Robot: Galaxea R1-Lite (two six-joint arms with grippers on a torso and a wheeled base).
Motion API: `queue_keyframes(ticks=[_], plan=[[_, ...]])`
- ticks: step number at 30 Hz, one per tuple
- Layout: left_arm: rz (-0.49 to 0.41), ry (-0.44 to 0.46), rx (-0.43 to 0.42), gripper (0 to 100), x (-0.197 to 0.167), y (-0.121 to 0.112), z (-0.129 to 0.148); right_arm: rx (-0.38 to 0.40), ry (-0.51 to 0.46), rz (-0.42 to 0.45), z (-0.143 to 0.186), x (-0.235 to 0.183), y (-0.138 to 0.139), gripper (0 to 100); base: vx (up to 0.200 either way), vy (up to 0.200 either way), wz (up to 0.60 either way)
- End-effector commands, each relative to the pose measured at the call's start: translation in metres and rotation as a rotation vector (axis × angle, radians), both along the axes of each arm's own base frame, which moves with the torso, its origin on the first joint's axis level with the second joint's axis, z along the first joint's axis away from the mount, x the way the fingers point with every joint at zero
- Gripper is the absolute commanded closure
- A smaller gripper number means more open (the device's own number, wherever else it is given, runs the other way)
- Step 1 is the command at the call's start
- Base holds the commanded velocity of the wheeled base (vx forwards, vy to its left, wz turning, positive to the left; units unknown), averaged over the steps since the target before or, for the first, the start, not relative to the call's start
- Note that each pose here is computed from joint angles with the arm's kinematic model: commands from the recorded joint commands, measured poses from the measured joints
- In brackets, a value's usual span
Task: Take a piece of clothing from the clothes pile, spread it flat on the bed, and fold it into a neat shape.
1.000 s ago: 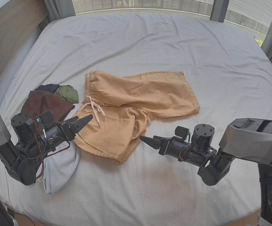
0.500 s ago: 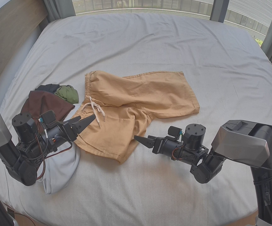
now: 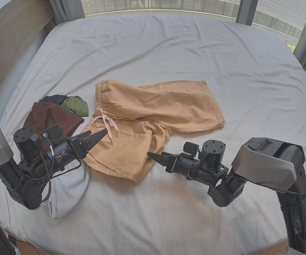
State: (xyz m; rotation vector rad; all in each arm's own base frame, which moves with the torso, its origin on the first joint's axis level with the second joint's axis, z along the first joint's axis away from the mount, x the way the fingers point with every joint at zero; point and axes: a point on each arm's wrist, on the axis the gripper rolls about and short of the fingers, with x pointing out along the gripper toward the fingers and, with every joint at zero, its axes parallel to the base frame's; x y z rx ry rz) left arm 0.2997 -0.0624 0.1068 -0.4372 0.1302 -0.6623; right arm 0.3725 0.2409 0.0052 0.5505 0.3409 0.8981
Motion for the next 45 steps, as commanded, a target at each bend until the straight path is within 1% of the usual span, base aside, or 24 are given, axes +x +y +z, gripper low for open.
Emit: queue_keyframes(ticks=[1, 12, 14, 16, 19, 23, 26, 30, 38, 45], plan=[[0.0, 0.0, 0.0, 0, 0.0, 0.0, 0.0, -0.002, 0.004, 0.007, -0.005, 0.0, 0.003, 100, 0.0, 0.0, 0.0], [0.0, 0.002, 0.0, 0, 0.0, 0.0, -0.001, 0.002, -0.002, -0.001, -0.005, 0.0, 0.0, 100, 0.0, 0.0, 0.0], [0.003, 0.002, 0.0, 0, 0.0, 0.0, -0.001, -0.005, 0.006, -0.024, -0.007, -0.001, -0.003, 100, 0.0, 0.0, 0.0], [0.003, 0.004, 0.0, 0, 0.0, 0.0, -0.001, -0.017, 0.015, -0.059, -0.009, -0.003, -0.008, 100, 0.0, 0.0, 0.0], [0.003, 0.006, 0.002, 0, 0.001, 0.0, -0.002, -0.036, 0.039, -0.084, -0.013, -0.006, -0.02, 100, 0.0, 0.0, 0.0], [0.002, 0.009, 0.004, 0, 0.001, 0.0, -0.003, -0.029, 0.026, -0.127, -0.008, -0.003, -0.039, 100, 0.0, 0.0, 0.0], [0.003, 0.012, 0.003, 0, 0.001, 0.0, -0.004, -0.022, 0.016, -0.147, -0.005, -0.001, -0.047, 100, 0.0, 0.0, 0.0], [0.003, 0.015, 0.005, 0, 0.0, 0.0, -0.005, -0.011, -0.002, -0.164, -0.003, 0.002, -0.053, 100, 0.0, 0.0, 0.0], [0.003, 0.018, 0.006, 0, 0.0, 0.0, -0.005, -0.001, -0.03, -0.224, 0.001, 0.013, -0.076, 100, 0.0, 0.0, 0.0], [0.002, 0.02, 0.006, 0, 0.0, 0.0, -0.006, 0.011, -0.059, -0.238, 0.014, 0.015, -0.081, 100, 0.0, 0.0, 0.0]])
